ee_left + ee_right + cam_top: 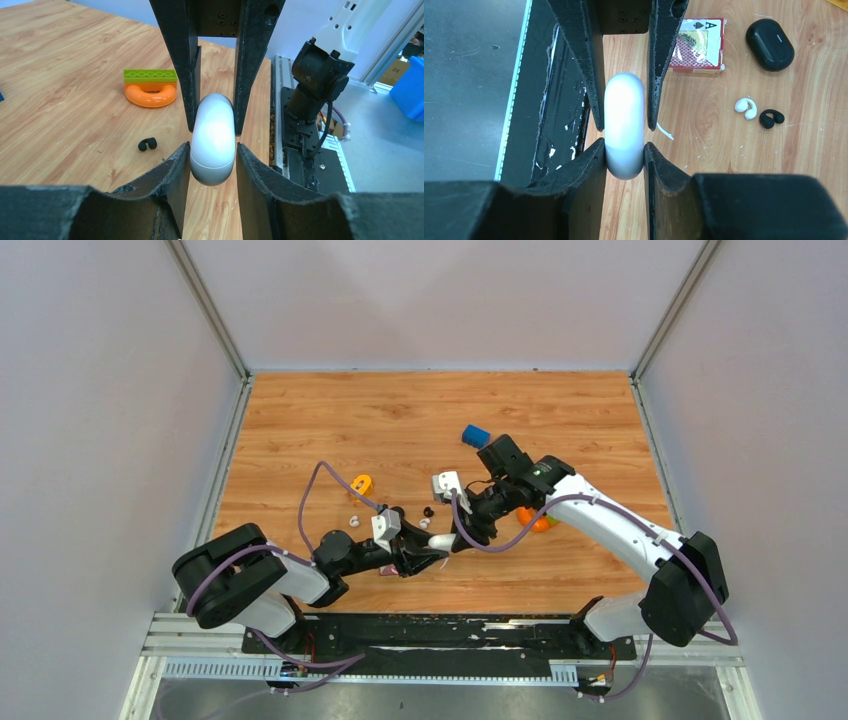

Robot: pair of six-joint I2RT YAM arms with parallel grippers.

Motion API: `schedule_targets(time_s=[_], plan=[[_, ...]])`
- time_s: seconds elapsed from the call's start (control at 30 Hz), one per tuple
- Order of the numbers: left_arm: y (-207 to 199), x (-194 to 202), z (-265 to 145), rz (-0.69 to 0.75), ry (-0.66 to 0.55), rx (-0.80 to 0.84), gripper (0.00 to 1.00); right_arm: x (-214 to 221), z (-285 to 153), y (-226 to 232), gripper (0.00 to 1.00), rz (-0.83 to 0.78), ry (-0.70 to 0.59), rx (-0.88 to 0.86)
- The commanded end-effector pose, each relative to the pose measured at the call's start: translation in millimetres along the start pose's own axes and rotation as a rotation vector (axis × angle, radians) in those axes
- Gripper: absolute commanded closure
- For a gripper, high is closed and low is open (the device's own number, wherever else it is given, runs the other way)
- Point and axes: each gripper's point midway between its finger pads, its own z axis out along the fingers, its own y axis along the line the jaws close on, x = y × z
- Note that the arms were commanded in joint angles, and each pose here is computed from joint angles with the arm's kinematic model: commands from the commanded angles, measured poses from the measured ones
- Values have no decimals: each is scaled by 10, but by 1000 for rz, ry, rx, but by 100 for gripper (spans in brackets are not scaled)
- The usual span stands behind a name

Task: Insert the wireless bluetooth earbuds into the charging case
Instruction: Open the charging case.

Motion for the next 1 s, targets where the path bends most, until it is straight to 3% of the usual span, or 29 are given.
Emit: schedule_targets(time_s=[0.0,0.97], plan=[[-50,-314,43,52,-117,21,54,-200,-101,-27,87,-82,-38,36],[-21,-274,52,44,-103,16,53,-214,-144,10,87,-89,-51,27]])
